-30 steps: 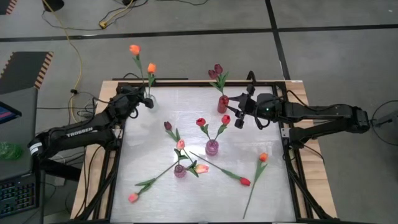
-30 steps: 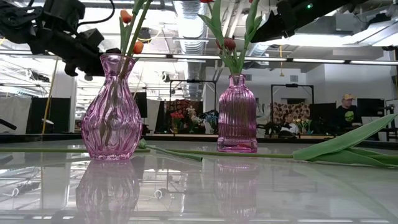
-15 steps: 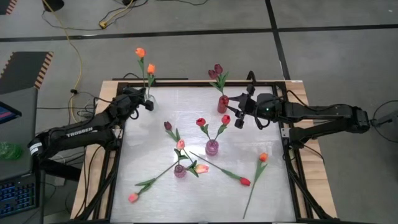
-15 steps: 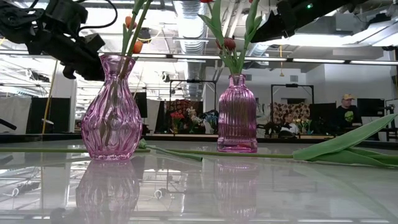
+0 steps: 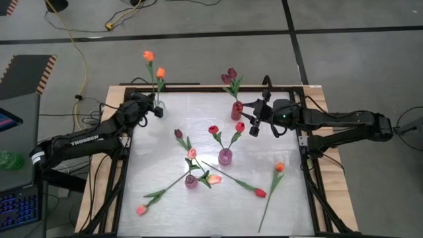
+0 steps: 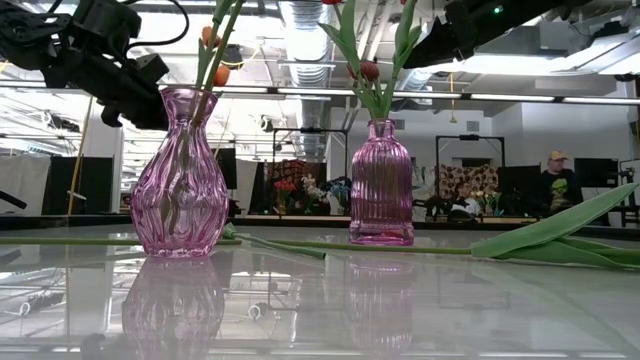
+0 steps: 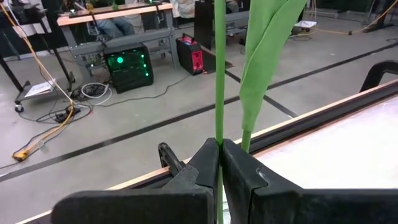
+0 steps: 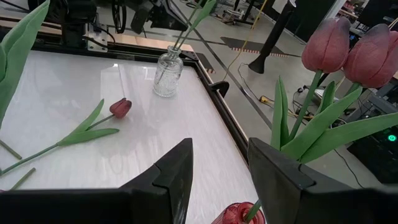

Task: Sort flowers into vase by color
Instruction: Put the top orange flower into the clear vase

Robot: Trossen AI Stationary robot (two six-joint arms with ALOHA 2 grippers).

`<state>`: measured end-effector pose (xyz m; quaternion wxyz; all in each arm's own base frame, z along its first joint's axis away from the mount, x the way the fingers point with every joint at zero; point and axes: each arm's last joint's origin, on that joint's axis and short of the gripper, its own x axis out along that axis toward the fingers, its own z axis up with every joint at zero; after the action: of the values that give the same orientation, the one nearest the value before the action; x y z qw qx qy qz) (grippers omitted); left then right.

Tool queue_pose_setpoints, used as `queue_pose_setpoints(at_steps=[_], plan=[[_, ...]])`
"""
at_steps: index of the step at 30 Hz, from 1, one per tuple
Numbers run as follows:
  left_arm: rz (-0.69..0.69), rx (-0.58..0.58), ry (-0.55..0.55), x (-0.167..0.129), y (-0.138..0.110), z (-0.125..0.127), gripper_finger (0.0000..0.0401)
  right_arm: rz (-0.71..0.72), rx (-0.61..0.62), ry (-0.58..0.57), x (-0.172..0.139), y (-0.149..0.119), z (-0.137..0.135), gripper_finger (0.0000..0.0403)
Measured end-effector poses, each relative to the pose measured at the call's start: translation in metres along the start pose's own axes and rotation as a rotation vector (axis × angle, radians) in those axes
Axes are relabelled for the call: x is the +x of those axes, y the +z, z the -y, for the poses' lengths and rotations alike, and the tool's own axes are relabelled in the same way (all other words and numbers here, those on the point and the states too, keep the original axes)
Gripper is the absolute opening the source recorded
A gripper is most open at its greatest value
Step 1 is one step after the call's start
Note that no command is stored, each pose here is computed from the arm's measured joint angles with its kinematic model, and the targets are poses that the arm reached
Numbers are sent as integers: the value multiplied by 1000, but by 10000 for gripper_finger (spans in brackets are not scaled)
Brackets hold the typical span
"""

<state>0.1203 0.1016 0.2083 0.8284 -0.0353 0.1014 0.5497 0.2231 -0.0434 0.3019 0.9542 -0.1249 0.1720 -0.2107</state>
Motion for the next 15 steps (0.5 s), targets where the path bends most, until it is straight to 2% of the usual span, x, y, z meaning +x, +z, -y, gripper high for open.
queue_pose_setpoints(at_steps=[15], plan=[[-87,7,5,-1,-7,-1,0,0,0,0,0,0,0,179]])
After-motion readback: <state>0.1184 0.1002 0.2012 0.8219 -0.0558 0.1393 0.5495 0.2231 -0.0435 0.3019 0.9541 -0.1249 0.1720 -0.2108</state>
